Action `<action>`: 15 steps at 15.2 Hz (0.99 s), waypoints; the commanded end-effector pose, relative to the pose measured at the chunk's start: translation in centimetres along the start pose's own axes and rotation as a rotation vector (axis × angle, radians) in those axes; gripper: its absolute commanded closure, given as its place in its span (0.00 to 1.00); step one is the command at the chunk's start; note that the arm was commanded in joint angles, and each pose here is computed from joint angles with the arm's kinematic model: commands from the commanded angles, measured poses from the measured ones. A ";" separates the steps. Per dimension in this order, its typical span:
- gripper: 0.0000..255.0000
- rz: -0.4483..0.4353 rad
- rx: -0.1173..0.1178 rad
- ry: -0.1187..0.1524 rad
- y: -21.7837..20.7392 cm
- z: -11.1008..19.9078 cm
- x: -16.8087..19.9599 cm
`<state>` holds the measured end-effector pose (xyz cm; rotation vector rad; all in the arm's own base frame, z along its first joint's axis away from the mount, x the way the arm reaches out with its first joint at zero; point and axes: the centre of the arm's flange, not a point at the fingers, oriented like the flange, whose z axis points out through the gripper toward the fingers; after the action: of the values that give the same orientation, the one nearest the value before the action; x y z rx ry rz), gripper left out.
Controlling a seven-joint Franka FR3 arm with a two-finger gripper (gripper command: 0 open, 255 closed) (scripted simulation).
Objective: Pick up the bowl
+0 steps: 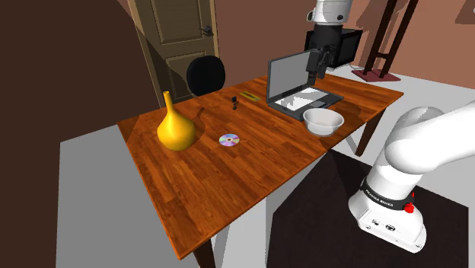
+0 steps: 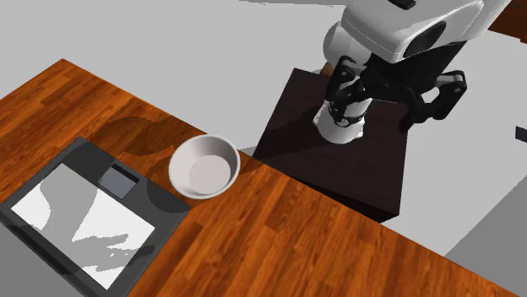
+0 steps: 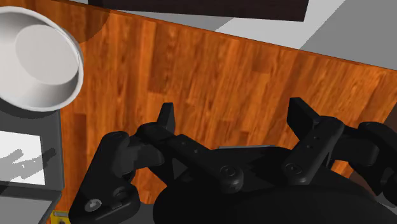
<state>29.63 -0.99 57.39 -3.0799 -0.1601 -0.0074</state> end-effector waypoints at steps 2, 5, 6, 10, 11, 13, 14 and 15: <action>0.00 0.008 -0.005 -0.003 0.8 1.0 0.3; 0.00 0.032 -0.020 -0.012 3.2 3.8 1.3; 0.00 0.040 -0.025 -0.016 4.0 4.8 1.6; 0.00 0.072 -0.046 -0.028 7.3 8.5 2.7; 0.00 0.080 -0.051 -0.031 8.2 9.4 3.0; 0.00 0.096 -0.061 -0.037 9.9 11.3 3.4; 0.00 0.104 -0.066 -0.041 10.8 12.2 3.7; 0.00 0.112 -0.071 -0.044 11.6 13.1 3.9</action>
<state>34.40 -10.68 44.47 -3.1506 -0.0008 0.0581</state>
